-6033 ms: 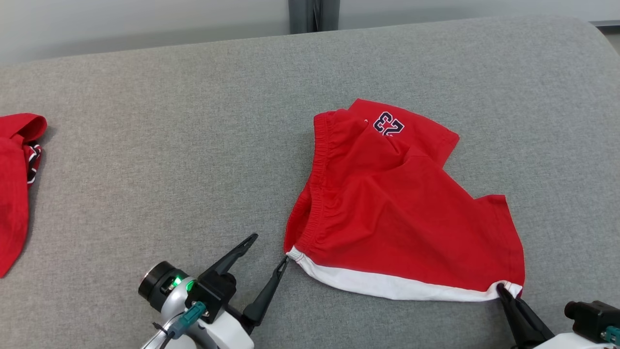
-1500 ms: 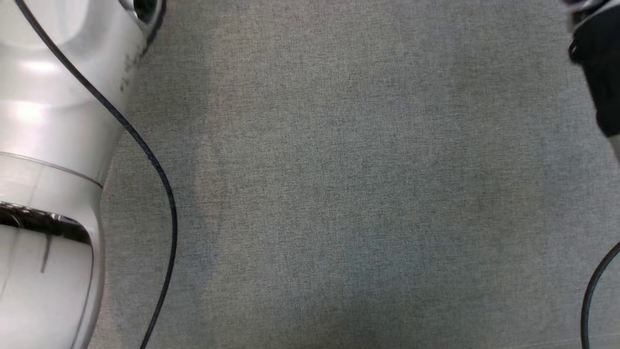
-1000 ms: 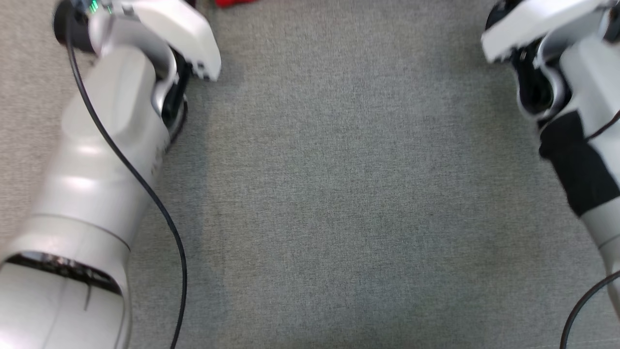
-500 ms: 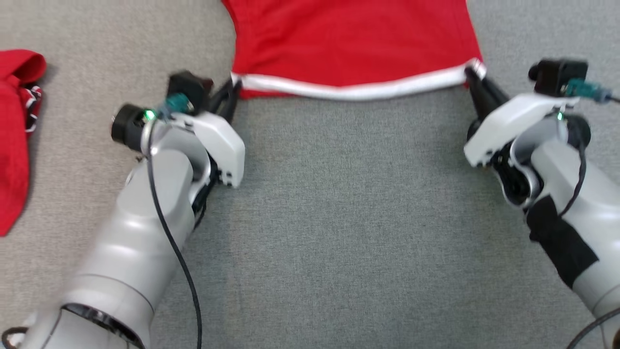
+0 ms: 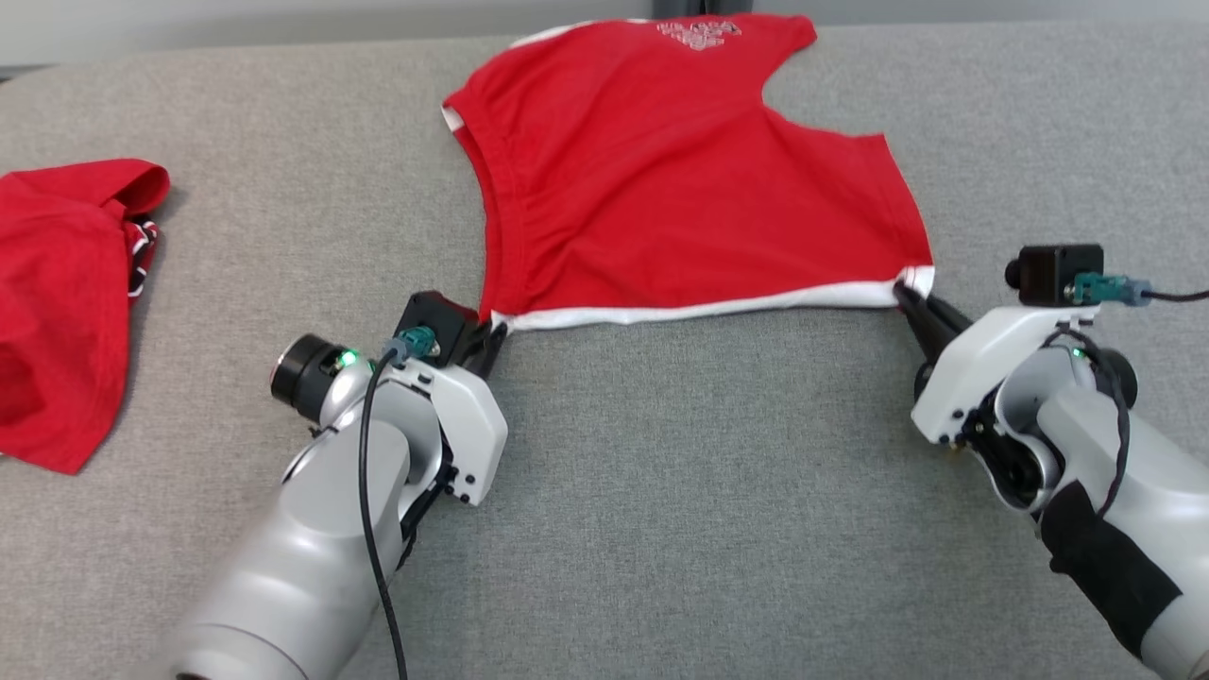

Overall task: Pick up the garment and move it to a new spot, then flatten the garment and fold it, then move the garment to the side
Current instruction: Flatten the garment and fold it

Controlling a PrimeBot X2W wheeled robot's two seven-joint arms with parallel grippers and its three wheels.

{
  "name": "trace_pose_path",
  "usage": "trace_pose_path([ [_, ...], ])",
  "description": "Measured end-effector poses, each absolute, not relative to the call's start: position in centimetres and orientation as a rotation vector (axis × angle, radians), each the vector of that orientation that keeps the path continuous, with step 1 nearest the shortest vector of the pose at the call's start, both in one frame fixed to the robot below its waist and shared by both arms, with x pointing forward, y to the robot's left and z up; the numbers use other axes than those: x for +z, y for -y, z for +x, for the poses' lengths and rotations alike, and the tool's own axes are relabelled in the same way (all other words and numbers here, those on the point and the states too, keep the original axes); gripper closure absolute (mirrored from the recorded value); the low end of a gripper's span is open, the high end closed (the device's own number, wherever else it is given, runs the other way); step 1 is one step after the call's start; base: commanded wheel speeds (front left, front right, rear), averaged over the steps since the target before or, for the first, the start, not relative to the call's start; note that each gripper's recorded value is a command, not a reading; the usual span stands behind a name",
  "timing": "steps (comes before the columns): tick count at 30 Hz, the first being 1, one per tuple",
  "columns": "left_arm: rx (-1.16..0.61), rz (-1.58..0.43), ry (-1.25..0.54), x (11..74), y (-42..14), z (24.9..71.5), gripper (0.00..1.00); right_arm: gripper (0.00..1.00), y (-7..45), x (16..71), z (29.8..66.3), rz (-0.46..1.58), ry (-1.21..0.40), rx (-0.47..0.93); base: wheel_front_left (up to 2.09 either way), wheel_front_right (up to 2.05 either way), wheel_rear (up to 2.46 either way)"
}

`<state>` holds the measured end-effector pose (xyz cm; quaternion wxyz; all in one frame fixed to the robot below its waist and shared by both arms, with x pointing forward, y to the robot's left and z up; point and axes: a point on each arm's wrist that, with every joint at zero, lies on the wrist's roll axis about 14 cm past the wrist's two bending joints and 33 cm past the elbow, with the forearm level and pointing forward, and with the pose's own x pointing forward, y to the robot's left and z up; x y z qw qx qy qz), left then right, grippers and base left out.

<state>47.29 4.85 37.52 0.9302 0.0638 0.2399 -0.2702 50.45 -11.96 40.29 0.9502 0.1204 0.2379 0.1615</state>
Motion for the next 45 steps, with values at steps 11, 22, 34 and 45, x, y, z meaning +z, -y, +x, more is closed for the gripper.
trace_pose_path([
  [11,-0.519,0.069,-0.515,38.2,-5.6,43.3,1.0,1.0,11.4,39.9,45.8,0.247,-0.552,0.381,0.0,0.0,0.0],
  [22,-0.495,-0.007,-0.466,38.9,-5.4,39.9,1.0,1.0,11.7,40.6,42.6,0.279,-0.544,0.412,0.0,0.0,0.0],
  [34,-0.449,-0.04,-0.41,38.8,-6.7,37.4,1.0,1.0,12.2,40.1,39.0,0.323,-0.554,0.455,0.0,0.0,0.0],
  [45,-0.481,-0.037,-0.433,37.5,-6.5,33.6,1.0,1.0,13.5,39.6,35.8,0.358,-0.609,0.461,0.0,0.0,0.0],
])
